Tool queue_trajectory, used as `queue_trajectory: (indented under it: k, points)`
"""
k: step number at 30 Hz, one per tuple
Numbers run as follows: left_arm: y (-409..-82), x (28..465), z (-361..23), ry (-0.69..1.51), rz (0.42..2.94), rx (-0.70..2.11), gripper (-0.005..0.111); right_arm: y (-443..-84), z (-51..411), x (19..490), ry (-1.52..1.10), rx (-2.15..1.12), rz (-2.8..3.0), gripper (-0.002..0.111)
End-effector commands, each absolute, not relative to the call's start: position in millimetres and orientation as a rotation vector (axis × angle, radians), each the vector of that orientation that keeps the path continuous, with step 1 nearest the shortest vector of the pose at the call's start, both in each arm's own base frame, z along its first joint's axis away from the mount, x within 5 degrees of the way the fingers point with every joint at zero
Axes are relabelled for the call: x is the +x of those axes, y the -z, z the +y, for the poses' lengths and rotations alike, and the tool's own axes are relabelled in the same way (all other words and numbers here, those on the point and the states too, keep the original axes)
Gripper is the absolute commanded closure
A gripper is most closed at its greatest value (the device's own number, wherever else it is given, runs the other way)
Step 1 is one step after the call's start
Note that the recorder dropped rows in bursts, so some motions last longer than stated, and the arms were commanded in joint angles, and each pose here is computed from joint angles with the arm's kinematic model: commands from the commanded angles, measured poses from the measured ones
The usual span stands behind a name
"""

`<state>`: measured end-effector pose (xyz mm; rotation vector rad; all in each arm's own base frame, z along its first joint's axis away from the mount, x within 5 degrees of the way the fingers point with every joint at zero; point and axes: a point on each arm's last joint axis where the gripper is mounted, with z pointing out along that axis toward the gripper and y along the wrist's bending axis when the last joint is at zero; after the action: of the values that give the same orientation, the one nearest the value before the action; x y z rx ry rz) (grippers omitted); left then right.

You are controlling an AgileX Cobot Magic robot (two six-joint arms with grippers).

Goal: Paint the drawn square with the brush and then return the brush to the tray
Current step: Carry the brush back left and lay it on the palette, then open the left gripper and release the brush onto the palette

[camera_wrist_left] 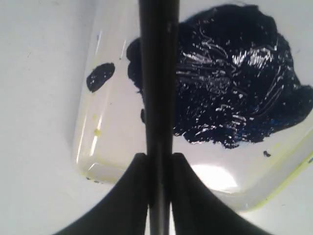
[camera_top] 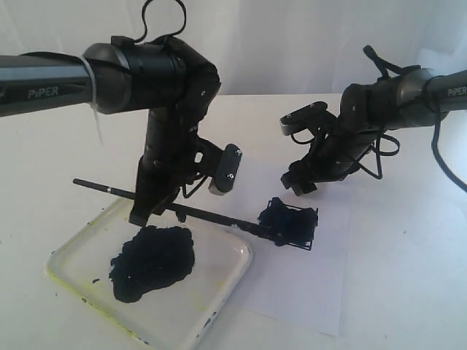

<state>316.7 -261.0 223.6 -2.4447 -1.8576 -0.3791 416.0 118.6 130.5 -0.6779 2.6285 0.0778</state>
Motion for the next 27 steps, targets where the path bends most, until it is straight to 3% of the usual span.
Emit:
queue_trajectory:
  k: [1, 13, 19, 22, 27]
  points:
    - [-242, 307, -243, 0.466, -1.787, -2.381, 0.107, -131, 119, 417, -0.072, -0.687, 2.619, 0.042]
    - [-218, 294, -177, 0.544, -1.685, -2.189, 0.107, -131, 119, 417, -0.071, -0.687, 2.618, 0.037]
    - [-224, 293, -140, 0.492, -2.020, -1.953, 0.107, -131, 119, 417, -0.072, -0.687, 2.618, 0.037]
    - [-211, 288, -127, 0.402, -1.946, -1.978, 0.107, -131, 119, 417, -0.071, -0.687, 2.618, 0.037]
    - [-181, 289, -115, 0.584, -1.938, -2.051, 0.107, -132, 119, 417, -0.071, -0.687, 2.617, 0.027]
